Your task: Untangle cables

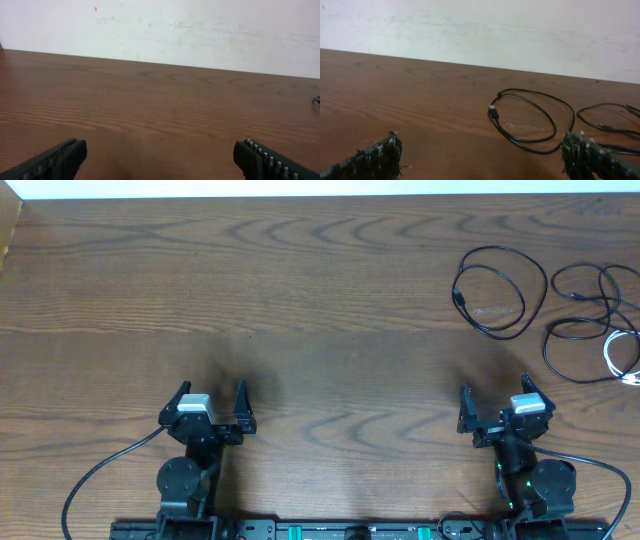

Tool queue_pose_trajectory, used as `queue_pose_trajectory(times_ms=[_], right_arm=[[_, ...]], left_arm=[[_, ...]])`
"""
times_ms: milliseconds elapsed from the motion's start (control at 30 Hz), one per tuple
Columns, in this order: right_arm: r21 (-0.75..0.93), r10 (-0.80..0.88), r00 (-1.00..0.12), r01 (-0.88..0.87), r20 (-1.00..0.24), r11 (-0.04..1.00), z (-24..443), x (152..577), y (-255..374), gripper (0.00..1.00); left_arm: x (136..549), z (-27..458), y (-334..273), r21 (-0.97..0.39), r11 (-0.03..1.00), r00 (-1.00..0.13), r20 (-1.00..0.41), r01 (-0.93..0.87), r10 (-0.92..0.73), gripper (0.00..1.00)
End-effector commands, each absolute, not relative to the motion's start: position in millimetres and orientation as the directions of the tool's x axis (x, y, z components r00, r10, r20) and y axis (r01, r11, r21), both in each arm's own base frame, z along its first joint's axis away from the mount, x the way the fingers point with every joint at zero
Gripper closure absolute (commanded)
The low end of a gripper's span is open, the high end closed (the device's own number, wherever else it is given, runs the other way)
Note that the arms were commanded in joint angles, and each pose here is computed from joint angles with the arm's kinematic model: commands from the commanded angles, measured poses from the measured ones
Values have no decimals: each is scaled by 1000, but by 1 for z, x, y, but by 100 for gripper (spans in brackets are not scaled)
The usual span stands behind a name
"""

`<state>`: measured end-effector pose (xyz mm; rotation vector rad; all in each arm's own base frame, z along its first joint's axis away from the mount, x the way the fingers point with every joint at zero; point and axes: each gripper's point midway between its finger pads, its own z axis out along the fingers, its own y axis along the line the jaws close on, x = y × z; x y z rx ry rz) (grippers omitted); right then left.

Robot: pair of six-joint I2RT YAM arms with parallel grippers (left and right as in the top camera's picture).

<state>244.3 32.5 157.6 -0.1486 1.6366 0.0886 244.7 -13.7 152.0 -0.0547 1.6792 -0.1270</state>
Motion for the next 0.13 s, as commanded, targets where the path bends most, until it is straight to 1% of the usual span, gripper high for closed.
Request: queue_pose_trajectory(times_ms=[0, 100], right_arm=[[-27, -36, -67, -144, -997, 989, 157, 244, 31, 1], [-27, -37, -67, -144, -997, 989, 157, 244, 31, 1]], left_arm=[[244, 136, -7, -99, 995, -157, -983, -2, -99, 0], [244, 136, -7, -99, 995, -157, -983, -2, -99, 1]])
